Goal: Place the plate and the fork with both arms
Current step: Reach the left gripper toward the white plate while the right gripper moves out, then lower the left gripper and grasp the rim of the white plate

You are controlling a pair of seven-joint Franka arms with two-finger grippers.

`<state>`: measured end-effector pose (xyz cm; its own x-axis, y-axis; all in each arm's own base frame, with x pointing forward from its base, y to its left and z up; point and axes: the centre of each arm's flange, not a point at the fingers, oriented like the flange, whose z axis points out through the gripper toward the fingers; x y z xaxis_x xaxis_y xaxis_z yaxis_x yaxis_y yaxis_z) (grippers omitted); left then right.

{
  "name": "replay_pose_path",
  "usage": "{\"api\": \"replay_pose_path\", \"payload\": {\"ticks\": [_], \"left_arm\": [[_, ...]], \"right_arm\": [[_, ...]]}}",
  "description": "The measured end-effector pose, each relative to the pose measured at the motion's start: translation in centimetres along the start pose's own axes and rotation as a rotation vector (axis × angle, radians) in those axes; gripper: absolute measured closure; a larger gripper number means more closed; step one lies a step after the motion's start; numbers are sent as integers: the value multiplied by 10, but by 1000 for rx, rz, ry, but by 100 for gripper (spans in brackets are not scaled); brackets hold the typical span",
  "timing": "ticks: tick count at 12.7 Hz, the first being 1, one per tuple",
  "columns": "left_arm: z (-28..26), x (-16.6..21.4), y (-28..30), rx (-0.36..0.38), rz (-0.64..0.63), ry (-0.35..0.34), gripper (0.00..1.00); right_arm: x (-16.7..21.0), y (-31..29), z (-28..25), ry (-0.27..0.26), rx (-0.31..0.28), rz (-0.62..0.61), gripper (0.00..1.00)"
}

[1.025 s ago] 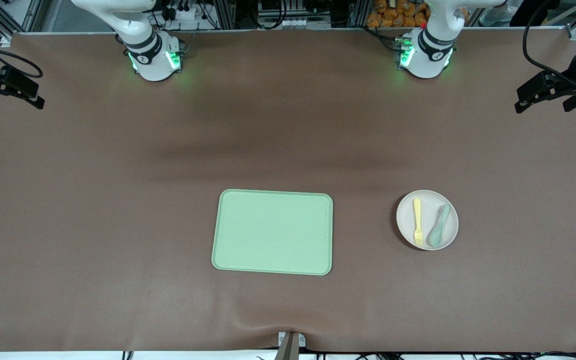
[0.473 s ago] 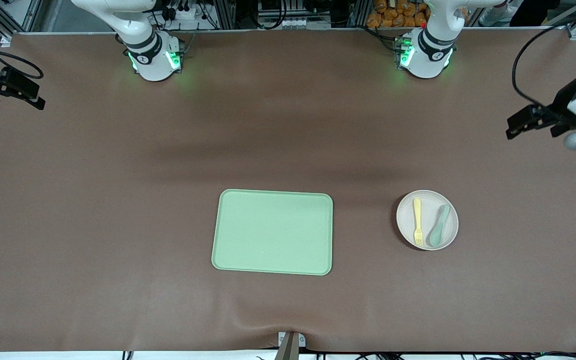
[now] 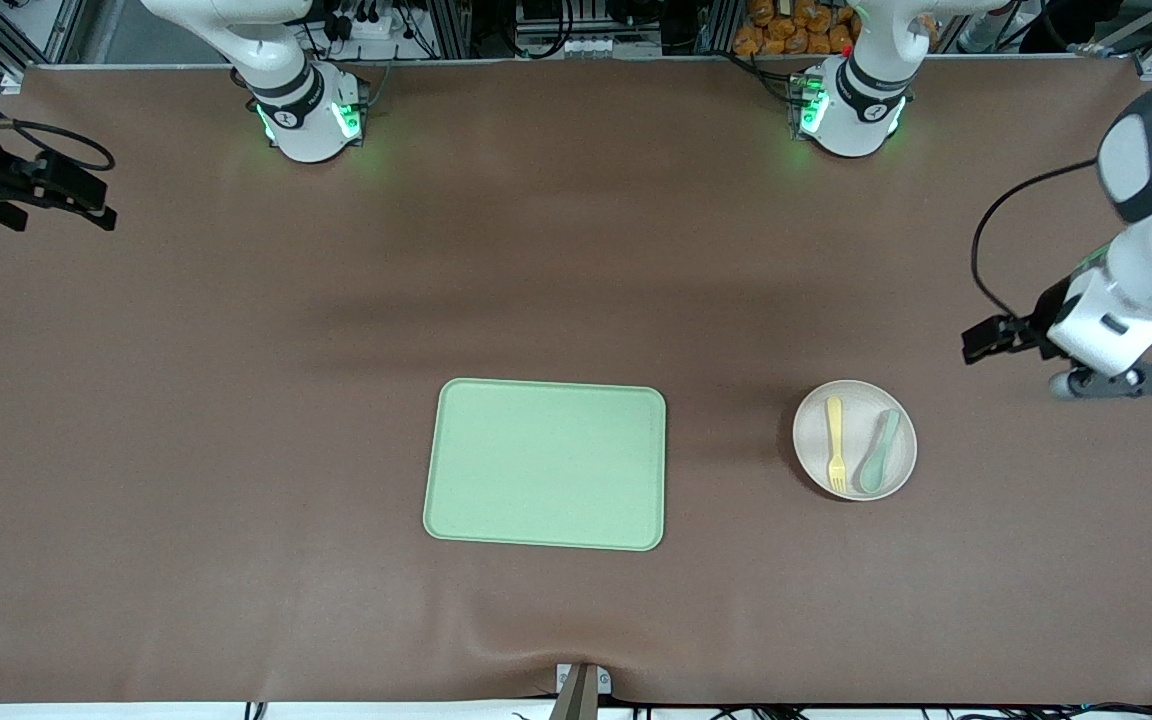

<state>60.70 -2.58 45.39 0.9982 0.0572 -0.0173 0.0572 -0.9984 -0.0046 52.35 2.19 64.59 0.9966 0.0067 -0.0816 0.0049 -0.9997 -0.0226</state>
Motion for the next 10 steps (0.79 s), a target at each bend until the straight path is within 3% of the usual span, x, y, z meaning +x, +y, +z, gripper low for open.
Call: {"api": "replay_pose_path", "payload": {"ticks": [6,10], "left_arm": [[140,40,2,-5,1,25,0],[198,54,-16,-2,-17,51,0]], "right_arm": [[67,-30,90,-75,22,-46,0],[80,-81,130,-127,22,-125,0]]}}
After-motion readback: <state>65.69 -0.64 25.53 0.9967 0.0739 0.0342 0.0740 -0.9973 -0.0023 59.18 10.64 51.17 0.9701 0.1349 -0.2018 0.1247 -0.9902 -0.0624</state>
